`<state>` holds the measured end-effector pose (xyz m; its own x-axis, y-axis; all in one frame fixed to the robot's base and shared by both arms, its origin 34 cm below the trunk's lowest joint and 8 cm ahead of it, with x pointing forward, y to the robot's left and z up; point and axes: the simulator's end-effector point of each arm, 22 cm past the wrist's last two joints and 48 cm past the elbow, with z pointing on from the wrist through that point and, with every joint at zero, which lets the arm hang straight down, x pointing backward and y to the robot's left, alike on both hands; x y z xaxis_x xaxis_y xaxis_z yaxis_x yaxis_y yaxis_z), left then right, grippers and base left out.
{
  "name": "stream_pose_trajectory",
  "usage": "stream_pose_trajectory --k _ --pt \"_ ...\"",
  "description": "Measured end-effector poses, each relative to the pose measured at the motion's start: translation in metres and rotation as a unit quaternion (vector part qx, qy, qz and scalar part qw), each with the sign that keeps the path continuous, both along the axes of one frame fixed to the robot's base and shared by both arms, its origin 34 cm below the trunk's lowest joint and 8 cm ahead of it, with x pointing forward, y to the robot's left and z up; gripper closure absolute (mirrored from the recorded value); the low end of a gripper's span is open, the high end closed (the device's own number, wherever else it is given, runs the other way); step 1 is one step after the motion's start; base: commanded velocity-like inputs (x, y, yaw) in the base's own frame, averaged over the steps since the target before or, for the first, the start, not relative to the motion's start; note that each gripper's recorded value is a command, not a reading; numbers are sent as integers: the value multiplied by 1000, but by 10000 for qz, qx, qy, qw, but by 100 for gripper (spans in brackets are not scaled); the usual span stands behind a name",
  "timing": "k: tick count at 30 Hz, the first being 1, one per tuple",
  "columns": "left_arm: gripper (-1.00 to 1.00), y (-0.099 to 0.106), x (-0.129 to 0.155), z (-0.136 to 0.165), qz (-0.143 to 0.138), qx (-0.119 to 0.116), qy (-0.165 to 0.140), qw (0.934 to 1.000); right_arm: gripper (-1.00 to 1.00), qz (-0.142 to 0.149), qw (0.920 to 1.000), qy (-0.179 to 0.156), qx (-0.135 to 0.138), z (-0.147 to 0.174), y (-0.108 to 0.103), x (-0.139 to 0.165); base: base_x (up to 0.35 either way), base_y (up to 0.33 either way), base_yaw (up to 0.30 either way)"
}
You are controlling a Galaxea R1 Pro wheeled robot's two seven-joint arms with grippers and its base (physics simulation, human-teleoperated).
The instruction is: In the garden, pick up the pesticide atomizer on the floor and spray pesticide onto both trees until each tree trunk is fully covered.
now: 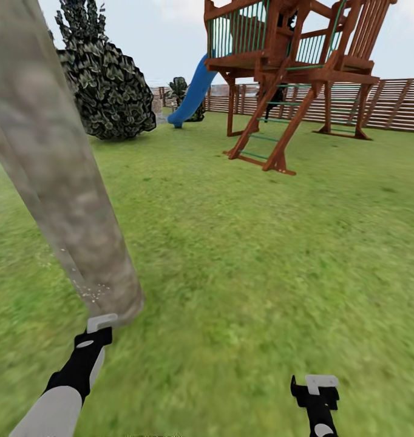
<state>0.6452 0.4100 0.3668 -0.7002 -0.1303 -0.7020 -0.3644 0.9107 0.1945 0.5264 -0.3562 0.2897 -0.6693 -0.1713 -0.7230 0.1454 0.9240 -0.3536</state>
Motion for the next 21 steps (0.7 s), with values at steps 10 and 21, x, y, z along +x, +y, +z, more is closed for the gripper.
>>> stream_pose_trajectory --k 10,21 --pt "100 -1 0 0 -8 0 -6 10000 -100 1 10000 2 0 0 0 0 6 -194 267" --pt "100 -10 2 -1 -80 -27 -7 10000 -100 0 10000 1 0 0 0 0 205 -13 119"
